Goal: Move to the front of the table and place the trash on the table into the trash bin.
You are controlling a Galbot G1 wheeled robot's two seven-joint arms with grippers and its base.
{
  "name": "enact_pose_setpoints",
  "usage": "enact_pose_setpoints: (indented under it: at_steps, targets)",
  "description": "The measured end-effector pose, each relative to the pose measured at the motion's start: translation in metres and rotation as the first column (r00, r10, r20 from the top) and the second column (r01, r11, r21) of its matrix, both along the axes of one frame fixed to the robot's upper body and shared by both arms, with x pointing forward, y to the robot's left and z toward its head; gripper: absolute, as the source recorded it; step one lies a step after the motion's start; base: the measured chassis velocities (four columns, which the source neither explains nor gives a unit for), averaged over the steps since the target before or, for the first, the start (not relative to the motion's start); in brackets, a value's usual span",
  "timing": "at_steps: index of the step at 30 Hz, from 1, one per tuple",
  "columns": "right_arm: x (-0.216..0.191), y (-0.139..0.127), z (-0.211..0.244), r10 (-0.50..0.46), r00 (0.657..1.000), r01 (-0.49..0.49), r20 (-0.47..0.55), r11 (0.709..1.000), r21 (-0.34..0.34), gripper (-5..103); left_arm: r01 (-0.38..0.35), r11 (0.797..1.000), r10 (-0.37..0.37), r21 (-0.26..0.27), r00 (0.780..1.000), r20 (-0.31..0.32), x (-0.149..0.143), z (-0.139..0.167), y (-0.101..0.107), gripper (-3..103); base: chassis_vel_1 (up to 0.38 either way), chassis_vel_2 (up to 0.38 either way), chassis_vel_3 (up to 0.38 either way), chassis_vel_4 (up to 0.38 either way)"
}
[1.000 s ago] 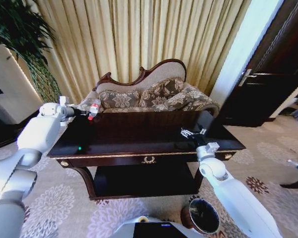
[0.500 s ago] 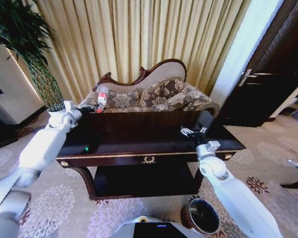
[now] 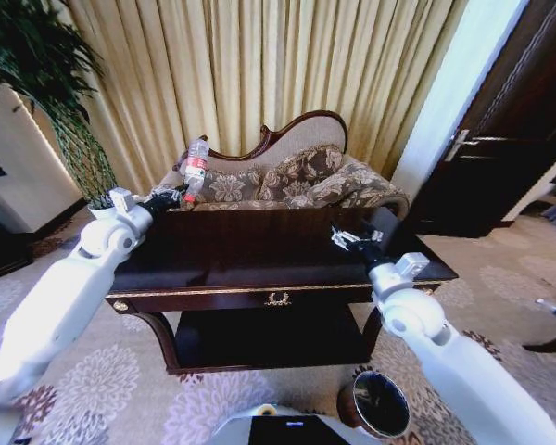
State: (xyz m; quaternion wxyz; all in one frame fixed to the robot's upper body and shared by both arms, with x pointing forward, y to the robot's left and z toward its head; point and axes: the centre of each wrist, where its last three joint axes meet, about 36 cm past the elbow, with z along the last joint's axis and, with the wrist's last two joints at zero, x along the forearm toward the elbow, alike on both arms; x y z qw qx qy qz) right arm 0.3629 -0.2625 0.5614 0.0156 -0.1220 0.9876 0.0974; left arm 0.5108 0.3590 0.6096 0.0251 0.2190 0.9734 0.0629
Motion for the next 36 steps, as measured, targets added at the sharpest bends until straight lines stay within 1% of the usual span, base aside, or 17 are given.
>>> enact_pose_setpoints:
  at_steps: [2, 4, 5, 7, 8, 10, 11, 13, 15, 16, 18, 21, 25, 27, 28, 31, 36]
  targets:
    - [-0.004, 0.002, 0.005, 0.025, 1.000, -0.025, -0.004, 1.000, 0.007, 100, 0.011, 1.000, -0.011, 0.008, 1.000, 0.010, -0.007, 0.001, -0.003, 0, 0.000, 0.000, 0.000, 0.000]
    - [-0.010, 0.004, 0.017, 0.072, 0.997, -0.072, -0.012, 0.996, 0.051, 100, 0.040, 0.999, -0.041, 0.033, 0.998, 0.039, -0.022, -0.001, -0.012, 0, 0.000, 0.000, 0.000, 0.000]
    - [-0.010, 0.004, 0.017, 0.072, 0.997, -0.072, -0.012, 0.996, 0.051, 100, 0.040, 0.999, -0.041, 0.033, 0.998, 0.039, -0.022, -0.001, -0.012, 0, 0.000, 0.000, 0.000, 0.000]
    - [-0.017, 0.005, 0.033, 0.136, 0.991, -0.133, -0.017, 0.985, 0.113, 100, 0.069, 0.995, -0.074, 0.069, 0.995, 0.065, -0.035, -0.004, -0.018, 0, 0.000, 0.000, 0.000, 0.000]
    - [-0.017, 0.005, 0.033, 0.136, 0.991, -0.133, -0.017, 0.985, 0.113, 100, 0.069, 0.995, -0.074, 0.069, 0.995, 0.065, -0.035, -0.004, -0.018, 0, 0.000, 0.000, 0.000, 0.000]
    - [-0.024, 0.008, 0.043, 0.200, 0.979, -0.192, -0.030, 0.968, 0.160, 100, 0.094, 0.990, -0.103, 0.105, 0.991, 0.085, -0.047, -0.007, -0.024, 0, 0.000, 0.000, 0.000, 0.000]
    - [-0.024, 0.008, 0.043, 0.200, 0.979, -0.192, -0.030, 0.968, 0.160, 100, 0.094, 0.990, -0.103, 0.105, 0.991, 0.085, -0.047, -0.007, -0.024, 0, 0.000, 0.000, 0.000, 0.000]
    - [-0.027, 0.009, 0.049, 0.247, 0.968, -0.234, -0.043, 0.952, 0.195, 100, 0.119, 0.982, -0.136, 0.145, 0.984, 0.118, -0.056, -0.006, -0.034, 0, 0.000, 0.000, 0.000, 0.000]
    - [-0.027, 0.009, 0.051, 0.259, 0.965, -0.245, -0.047, 0.948, 0.205, 100, 0.127, 0.980, -0.147, 0.156, 0.981, 0.125, -0.059, -0.005, -0.037, 0, 0.000, 0.000, 0.000, 0.000]
    - [-0.028, 0.008, 0.054, 0.285, 0.957, -0.267, -0.054, 0.939, 0.219, 100, 0.150, 0.973, -0.175, 0.178, 0.975, 0.137, -0.066, -0.003, -0.045, 0, 0.000, 0.000, 0.000, 0.000]
    - [-0.028, 0.008, 0.056, 0.298, 0.953, -0.279, -0.056, 0.934, 0.225, 100, 0.162, 0.968, -0.190, 0.190, 0.971, 0.142, -0.069, -0.003, -0.049, 0, 0.000, 0.000, 0.000, 0.000]
    - [-0.028, 0.008, 0.063, 0.351, 0.935, -0.331, -0.044, 0.912, 0.242, 100, 0.210, 0.947, -0.253, 0.244, 0.954, 0.161, -0.079, -0.001, -0.064, 0, 0.000, 0.000, 0.000, 0.000]
    - [-0.029, 0.009, 0.064, 0.380, 0.924, -0.362, -0.029, 0.900, 0.243, 100, 0.244, 0.936, -0.290, 0.255, 0.944, 0.160, -0.087, -0.001, -0.075, 0, 0.000, 0.000, 0.000, 0.000]
    - [-0.028, 0.011, 0.065, 0.397, 0.917, -0.381, -0.023, 0.893, 0.241, 100, 0.278, 0.924, -0.327, 0.262, 0.930, 0.168, -0.095, 0.002, -0.087, 0, 0.000, 0.000, 0.000, 0.000]
    - [-0.028, 0.011, 0.065, 0.397, 0.917, -0.381, -0.023, 0.893, 0.241, 100, 0.278, 0.924, -0.327, 0.262, 0.930, 0.168, -0.095, 0.002, -0.087, 0, 0.000, 0.000, 0.000, 0.000]
    - [-0.023, 0.013, 0.065, 0.411, 0.911, -0.396, -0.017, 0.887, 0.237, 100, 0.306, 0.912, -0.360, 0.272, 0.916, 0.179, -0.099, 0.008, -0.097, 0, 0.000, 0.000, 0.000, 0.000]
    - [-0.016, 0.012, 0.067, 0.418, 0.908, -0.405, -0.008, 0.884, 0.233, 100, 0.334, 0.901, -0.391, 0.275, 0.902, 0.184, -0.105, 0.014, -0.106, 0, 0.000, 0.000, 0.000, 0.000]
